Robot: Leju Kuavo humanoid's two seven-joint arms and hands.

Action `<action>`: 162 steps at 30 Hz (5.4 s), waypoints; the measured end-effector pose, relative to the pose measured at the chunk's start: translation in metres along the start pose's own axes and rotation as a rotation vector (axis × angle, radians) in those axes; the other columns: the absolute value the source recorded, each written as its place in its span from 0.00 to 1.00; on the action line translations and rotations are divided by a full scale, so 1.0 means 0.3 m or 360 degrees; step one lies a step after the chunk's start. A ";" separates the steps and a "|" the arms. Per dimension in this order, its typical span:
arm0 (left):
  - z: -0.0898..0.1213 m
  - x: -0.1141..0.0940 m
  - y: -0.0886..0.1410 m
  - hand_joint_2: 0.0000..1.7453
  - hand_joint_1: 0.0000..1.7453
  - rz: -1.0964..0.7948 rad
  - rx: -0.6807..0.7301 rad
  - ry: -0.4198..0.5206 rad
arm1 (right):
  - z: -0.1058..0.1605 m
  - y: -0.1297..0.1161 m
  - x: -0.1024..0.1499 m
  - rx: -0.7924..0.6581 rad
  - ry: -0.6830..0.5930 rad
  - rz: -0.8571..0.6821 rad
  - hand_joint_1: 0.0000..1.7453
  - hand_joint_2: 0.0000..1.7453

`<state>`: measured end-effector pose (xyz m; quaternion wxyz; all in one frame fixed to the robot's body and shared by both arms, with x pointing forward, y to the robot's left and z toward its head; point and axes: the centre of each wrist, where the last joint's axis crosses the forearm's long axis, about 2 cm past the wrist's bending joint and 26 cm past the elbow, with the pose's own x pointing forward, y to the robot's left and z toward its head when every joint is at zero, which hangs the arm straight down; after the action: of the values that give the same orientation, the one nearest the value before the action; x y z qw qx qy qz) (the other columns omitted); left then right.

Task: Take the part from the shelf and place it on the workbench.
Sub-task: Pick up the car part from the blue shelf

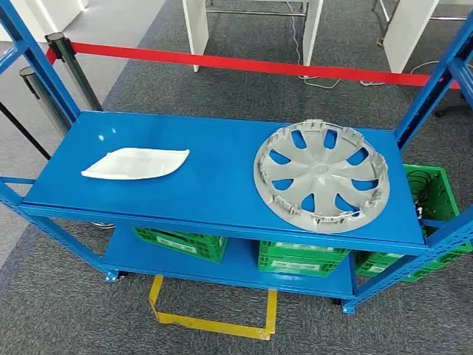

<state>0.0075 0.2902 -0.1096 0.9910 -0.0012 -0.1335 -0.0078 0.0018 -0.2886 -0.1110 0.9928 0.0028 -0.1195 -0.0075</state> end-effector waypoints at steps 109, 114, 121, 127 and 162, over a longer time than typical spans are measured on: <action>0.895 1.130 -0.240 1.00 0.00 0.0298 0.1134 -0.3685 | -0.021 0.218 0.174 -0.0302 -0.0075 -0.0864 0.00 0.00; 0.885 1.174 -0.326 1.00 0.00 0.0035 0.0949 -0.3696 | -0.021 0.228 0.180 -0.0262 -0.0040 -0.0685 0.00 0.00; 0.851 1.231 -0.425 1.00 0.00 -0.0374 0.0794 -0.3653 | -0.021 0.234 0.184 -0.0225 -0.0009 -0.0479 0.00 0.00; 0.814 1.285 -0.485 1.00 0.00 -0.0752 0.0734 -0.3573 | -0.023 0.223 0.182 -0.0200 0.0015 -0.0318 0.00 0.00; 0.687 1.718 -0.363 1.00 0.00 -0.2340 0.1331 -0.2454 | -0.027 0.211 0.191 -0.0045 0.0118 0.0117 0.00 0.00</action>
<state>0.4482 0.1745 0.2256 0.3239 0.4026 -0.6664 -0.5376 0.0602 -0.2261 -0.1049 0.9961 -0.0153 -0.0824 0.0275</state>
